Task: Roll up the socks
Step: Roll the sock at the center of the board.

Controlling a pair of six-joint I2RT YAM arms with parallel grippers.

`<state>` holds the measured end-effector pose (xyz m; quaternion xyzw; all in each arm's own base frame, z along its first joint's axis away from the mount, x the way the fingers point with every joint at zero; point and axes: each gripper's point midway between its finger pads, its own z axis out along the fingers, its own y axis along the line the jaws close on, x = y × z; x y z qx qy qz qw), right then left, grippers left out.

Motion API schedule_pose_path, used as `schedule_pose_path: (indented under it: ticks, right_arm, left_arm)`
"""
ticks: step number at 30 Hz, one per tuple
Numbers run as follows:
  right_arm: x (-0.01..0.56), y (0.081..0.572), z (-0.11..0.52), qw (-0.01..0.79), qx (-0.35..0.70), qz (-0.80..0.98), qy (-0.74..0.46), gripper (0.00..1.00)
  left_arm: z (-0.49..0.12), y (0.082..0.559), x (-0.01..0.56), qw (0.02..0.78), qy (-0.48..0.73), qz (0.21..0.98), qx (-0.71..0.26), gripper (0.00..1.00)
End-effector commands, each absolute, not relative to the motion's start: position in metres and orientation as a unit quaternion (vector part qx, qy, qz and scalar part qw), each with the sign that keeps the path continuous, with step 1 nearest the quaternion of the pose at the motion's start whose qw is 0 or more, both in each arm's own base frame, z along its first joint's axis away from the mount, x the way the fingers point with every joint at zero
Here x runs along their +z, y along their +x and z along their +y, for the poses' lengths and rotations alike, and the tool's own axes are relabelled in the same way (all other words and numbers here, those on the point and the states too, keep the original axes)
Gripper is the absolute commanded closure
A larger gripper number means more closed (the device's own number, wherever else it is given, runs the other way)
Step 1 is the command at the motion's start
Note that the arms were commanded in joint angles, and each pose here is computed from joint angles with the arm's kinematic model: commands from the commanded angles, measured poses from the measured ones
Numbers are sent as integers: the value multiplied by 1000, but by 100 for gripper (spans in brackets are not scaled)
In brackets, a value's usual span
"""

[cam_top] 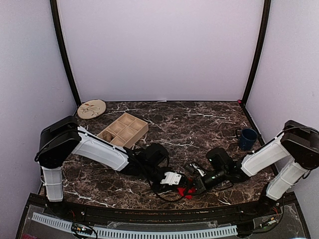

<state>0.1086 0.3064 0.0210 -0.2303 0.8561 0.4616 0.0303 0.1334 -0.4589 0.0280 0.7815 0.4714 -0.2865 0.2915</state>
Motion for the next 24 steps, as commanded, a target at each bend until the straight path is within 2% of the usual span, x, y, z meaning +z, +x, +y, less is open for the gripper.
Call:
schedule_pose_path:
  ticks: [1, 3, 7, 15, 24]
  right_arm:
    - [13, 116, 304, 31, 428, 870, -243, 83]
    - [18, 121, 307, 40, 426, 869, -250, 74]
    - [26, 130, 313, 53, 427, 865, -258, 66]
    - [34, 147, 306, 83, 403, 875, -257, 61]
    - [47, 163, 285, 145, 368, 888, -234, 58]
  left_arm:
    - [-440, 123, 8, 220, 791, 493, -286, 100]
    - [-434, 126, 5, 205, 788, 509, -279, 100]
    - [-420, 132, 1, 185, 777, 540, -265, 100]
    - [-401, 127, 2, 145, 761, 574, -265, 100]
    - [-386, 117, -6, 64, 739, 618, -262, 100]
